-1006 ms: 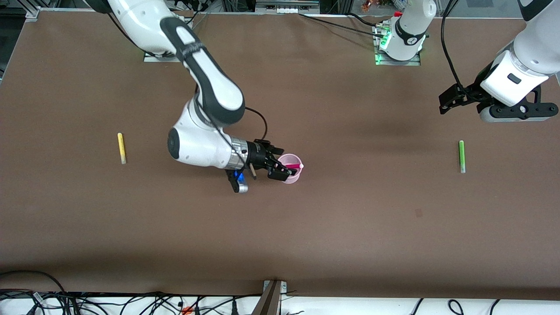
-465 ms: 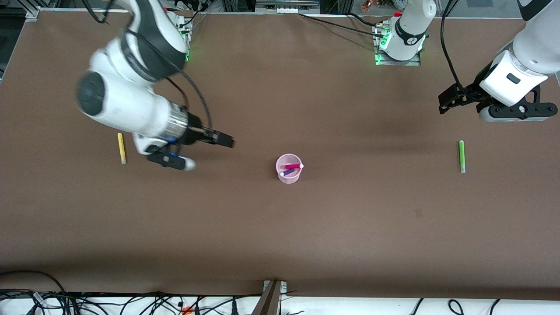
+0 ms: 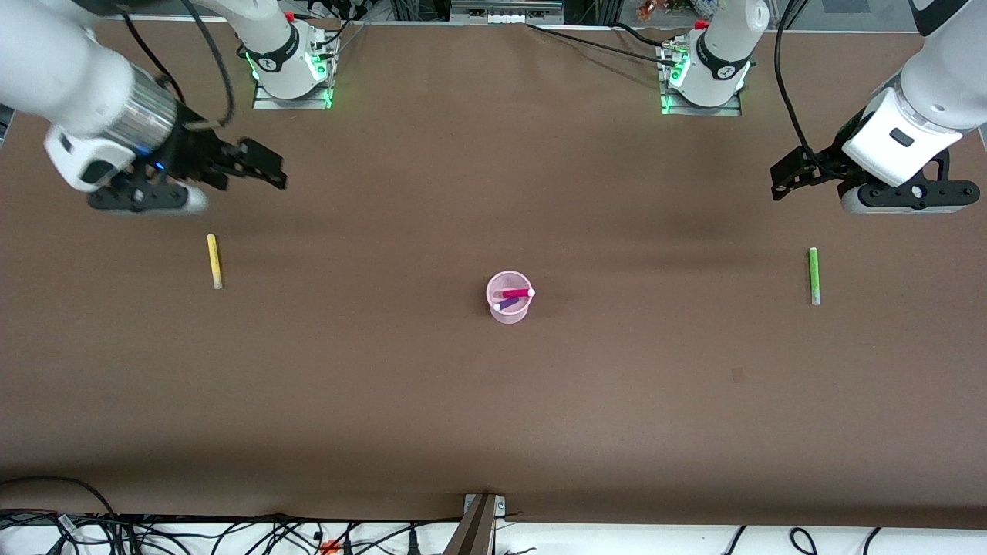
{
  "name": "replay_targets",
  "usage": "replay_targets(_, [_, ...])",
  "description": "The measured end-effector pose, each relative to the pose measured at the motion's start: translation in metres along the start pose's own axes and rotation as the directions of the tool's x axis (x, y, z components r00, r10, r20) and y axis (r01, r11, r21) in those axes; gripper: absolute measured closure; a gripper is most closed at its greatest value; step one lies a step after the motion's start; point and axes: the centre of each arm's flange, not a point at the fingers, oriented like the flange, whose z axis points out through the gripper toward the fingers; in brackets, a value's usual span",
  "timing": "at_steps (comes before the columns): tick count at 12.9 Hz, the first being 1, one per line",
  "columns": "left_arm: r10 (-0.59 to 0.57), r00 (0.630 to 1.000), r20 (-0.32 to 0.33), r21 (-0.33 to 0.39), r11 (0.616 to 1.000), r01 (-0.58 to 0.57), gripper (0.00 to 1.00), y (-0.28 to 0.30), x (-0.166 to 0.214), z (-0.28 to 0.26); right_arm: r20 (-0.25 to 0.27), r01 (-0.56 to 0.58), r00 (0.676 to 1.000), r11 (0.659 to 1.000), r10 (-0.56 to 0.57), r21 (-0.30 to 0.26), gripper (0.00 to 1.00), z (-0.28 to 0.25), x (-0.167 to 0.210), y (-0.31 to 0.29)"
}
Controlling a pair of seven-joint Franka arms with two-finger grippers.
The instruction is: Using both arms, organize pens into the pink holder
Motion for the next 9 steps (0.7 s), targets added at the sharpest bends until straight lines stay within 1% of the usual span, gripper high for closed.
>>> replay_targets(1, [0.004, 1.0, 0.0, 0.0, 1.0, -0.004, 0.0, 0.002, 0.0, 0.0, 0.002, 0.004, 1.0, 1.0, -0.004, -0.003, 0.0, -0.006, -0.008, 0.015])
replay_targets(2, [0.007, 1.0, 0.0, 0.0, 1.0, -0.007, 0.0, 0.004, -0.001, 0.0, -0.004, 0.014, 1.0, 1.0, -0.014, -0.018, 0.0, -0.011, -0.013, 0.029])
replay_targets(4, [0.004, 1.0, 0.0, 0.0, 1.0, -0.004, 0.0, 0.002, 0.0, 0.0, -0.028, 0.04, 0.999, 0.997, -0.042, -0.073, 0.0, -0.019, -0.019, 0.048])
replay_targets(5, [-0.001, 1.0, 0.0, 0.0, 1.0, 0.001, 0.0, -0.001, 0.0, 0.0, -0.039, 0.071, 0.996, 0.992, -0.075, -0.108, 0.0, -0.023, -0.018, 0.056])
replay_targets(6, [-0.005, 1.0, 0.0, 0.0, 1.0, 0.005, 0.0, -0.003, 0.0, 0.0, -0.046, 0.107, 0.992, 0.986, -0.114, -0.128, 0.0, -0.026, -0.016, 0.064])
replay_targets(9, [-0.013, 1.0, 0.0, -0.001, 1.0, 0.013, 0.0, -0.007, 0.001, 0.0, -0.082, 0.159, 0.981, 0.976, -0.173, -0.152, 0.0, -0.035, -0.009, 0.079])
